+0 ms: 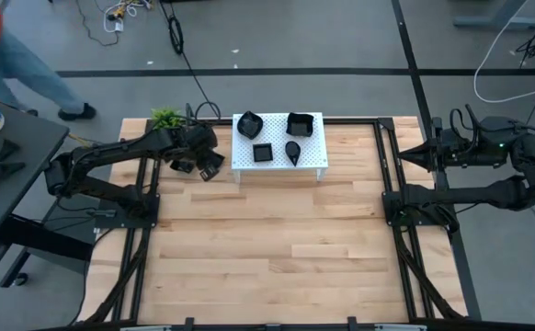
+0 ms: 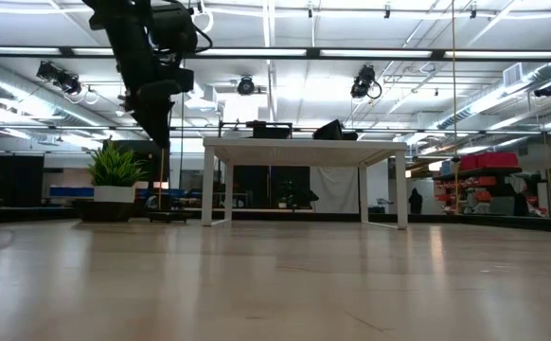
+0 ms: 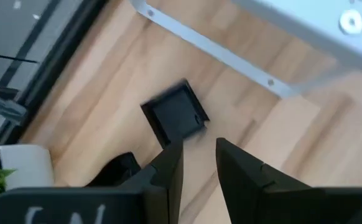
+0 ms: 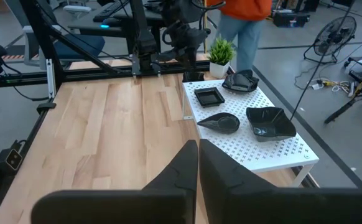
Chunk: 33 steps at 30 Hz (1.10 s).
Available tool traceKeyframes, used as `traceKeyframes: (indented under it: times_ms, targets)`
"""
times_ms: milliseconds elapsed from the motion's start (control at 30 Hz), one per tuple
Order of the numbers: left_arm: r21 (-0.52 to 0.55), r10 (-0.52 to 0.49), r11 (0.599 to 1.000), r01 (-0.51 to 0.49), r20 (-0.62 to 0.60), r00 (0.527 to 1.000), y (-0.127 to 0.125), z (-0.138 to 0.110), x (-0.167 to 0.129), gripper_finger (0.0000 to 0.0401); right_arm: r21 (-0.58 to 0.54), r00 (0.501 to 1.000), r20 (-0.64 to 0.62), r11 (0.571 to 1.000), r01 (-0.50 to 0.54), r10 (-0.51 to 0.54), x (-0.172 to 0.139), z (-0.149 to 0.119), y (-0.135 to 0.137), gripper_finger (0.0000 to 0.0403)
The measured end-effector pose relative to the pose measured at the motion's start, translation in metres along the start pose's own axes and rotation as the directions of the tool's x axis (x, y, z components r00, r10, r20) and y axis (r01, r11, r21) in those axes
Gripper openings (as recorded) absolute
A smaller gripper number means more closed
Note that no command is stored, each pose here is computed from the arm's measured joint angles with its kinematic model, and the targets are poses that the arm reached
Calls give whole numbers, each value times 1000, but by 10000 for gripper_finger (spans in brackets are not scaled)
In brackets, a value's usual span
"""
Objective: Pick & Place Mini shaped plates
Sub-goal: Stack the square plate on top of the square plate on the shelf
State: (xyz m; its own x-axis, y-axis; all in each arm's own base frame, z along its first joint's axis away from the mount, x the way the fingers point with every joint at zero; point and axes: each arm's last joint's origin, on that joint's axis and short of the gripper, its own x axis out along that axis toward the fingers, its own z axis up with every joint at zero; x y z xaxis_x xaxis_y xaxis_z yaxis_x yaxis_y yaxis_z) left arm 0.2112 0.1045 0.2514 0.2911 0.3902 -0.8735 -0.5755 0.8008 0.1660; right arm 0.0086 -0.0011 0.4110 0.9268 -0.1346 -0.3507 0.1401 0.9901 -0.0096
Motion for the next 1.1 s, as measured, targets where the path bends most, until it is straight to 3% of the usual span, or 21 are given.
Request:
traceKeyframes:
  times_ms: [233,433,733,1100]
  targets:
    - [77,-9,997,16,-87,996,-2,-9,-1,101,0,1000,1,1000,0,0,0,0,0,20]
    - [184,52,983,-23,-155,987,0,-16,-2,101,0,1000,1,1000,0,0,0,0,0,20]
    - [91,-60,993,70,-105,993,-4,-10,-1,101,0,1000,0,1000,0,0,0,0,0,20]
    - [220,-24,975,38,-64,998,-11,-8,-3,101,0,1000,0,1000,0,0,0,0,0,20]
